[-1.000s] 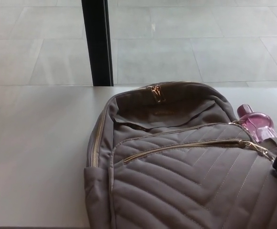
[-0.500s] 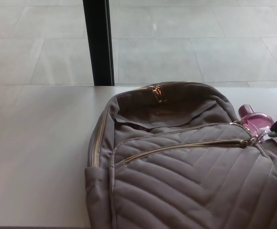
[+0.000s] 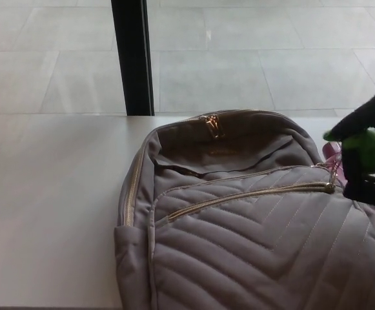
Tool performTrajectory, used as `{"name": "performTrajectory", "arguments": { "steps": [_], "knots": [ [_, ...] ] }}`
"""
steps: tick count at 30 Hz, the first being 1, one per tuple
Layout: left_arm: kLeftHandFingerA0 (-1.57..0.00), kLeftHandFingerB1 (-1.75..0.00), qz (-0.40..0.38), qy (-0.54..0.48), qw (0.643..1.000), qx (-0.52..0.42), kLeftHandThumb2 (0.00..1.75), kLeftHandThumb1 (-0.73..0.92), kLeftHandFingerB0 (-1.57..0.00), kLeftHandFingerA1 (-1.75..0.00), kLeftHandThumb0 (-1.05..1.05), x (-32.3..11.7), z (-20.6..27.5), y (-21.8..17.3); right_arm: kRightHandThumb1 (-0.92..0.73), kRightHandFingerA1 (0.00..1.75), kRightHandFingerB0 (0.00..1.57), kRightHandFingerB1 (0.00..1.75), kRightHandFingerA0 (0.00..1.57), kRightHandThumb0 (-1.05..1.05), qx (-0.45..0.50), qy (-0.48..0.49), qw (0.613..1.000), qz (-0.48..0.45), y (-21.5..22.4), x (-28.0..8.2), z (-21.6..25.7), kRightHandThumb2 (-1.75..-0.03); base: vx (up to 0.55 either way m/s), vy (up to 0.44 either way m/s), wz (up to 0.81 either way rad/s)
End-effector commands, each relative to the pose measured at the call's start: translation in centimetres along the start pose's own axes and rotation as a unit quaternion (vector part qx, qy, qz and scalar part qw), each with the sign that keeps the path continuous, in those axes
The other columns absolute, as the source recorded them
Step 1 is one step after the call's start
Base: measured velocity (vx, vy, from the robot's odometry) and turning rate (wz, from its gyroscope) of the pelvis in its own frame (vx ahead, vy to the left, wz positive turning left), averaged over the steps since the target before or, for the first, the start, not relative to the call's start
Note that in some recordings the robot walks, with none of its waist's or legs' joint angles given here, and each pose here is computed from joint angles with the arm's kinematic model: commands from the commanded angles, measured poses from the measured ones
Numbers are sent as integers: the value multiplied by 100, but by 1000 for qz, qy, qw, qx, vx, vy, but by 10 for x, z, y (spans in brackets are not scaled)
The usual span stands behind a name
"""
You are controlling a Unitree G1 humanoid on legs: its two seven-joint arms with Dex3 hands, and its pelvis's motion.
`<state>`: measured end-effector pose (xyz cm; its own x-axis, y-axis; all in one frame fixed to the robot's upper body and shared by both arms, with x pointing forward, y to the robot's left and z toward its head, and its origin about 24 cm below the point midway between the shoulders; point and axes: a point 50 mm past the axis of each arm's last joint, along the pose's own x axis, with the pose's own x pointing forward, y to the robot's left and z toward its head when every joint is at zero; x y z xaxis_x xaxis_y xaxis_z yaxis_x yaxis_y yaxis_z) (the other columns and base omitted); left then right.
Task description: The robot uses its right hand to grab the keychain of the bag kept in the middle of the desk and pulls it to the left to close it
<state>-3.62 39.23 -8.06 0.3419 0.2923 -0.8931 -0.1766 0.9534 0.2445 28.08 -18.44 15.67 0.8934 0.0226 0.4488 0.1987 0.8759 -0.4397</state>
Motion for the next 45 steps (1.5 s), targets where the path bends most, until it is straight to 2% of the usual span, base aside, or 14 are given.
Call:
{"name": "performTrajectory", "arguments": {
  "steps": [1, 7, 8, 9, 14, 25, 31, 33, 34, 35, 38, 40, 44, 45],
  "knots": [
    [-70, -81, 0, -7, 1000, 27, 106, 35, -51, -97, -80, -3, 6, 8, -53, 172, 75, 156, 91, -15, 6, -3, 1000, 31, 22, 7, 5, -119, 0, 0, 0],
    [-68, -86, -2, -11, 999, 40, 88, 43, -51, -106, -84, -2, 11, 8, -54, 172, 74, 152, 88, -11, 4, 0, 997, 81, 54, 9, 6, -120, 0, 0, 0],
    [-72, -82, -4, -12, 999, 42, 109, 38, -49, -100, -90, -1, 12, 8, -51, 169, 77, 150, 91, -11, 8, -3, 996, 86, 59, 9, 7, -125, 0, 0, 0],
    [-63, -86, -7, -13, 999, 40, 88, 44, -47, -103, -90, -1, 12, 8, -54, 175, 73, 158, 91, -20, 16, -3, 995, 95, 67, 8, 9, -120, 0, 0, 0],
    [-76, -87, -9, -17, 1000, 8, 97, 33, -56, -106, -83, 2, 14, 5, -50, 175, 75, 161, 93, -20, 41, 15, 992, 118, 99, 6, 19, -126, 0, 0, 0],
    [-69, -86, -14, -31, 999, 22, 87, 43, -40, -112, -81, 4, 19, 2, -59, 175, 72, 168, 88, -18, 51, 2, 982, 180, 148, 10, 31, -113, 0, 0, 0],
    [-63, -89, -17, -28, 999, -24, 87, 37, -38, -114, -82, 7, 20, -1, -50, 175, 73, 165, 90, -18, 69, -5, 974, 214, 182, 18, 55, -128, 0, 0, 0],
    [-66, -79, -15, -29, 999, -12, 102, 31, -37, -100, -83, 8, 22, -2, -51, 175, 74, 166, 93, -22, 76, -7, 972, 223, 190, 19, 60, -127, 0, 0, 0],
    [-58, -88, -18, -30, 999, -12, 88, 39, -33, -112, -82, 9, 22, -3, -54, 175, 76, 164, 93, -25, 74, -8, 971, 226, 194, 19, 63, -118, 0, 0, 0],
    [-65, -76, -24, -29, 999, 16, 109, 40, -34, -97, -89, 10, 25, -5, -45, 175, 72, 173, 94, -24, 82, -7, 967, 243, 211, 15, 76, -132, 0, 0, 0],
    [-57, -80, -28, -32, 998, 39, 86, 48, -37, -99, -83, 10, 27, -6, -42, 175, 78, 161, 98, -24, 87, 1, 960, 265, 233, 7, 94, -138, 0, 0, 0],
    [-65, -73, -25, -32, 998, 47, 106, 40, -33, -92, -90, 11, 28, -6, -43, 175, 77, 168, 93, -23, 96, 1, 956, 277, 246, -3, 103, -132, 0, 0, 0],
    [-59, -80, -26, -33, 997, 63, 80, 52, -40, -96, -91, 12, 30, -8, -59, 175, 73, 155, 83, -14, 108, 13, 940, 322, 270, -25, 120, -111, 0, 0, 0],
    [-62, -77, -25, -33, 997, 66, 102, 40, -41, -92, -90, 13, 31, -10, -52, 175, 69, 152, 82, -3, 116, 5, 934, 339, 281, -40, 126, -119, 0, 0, 0]
  ]
}}
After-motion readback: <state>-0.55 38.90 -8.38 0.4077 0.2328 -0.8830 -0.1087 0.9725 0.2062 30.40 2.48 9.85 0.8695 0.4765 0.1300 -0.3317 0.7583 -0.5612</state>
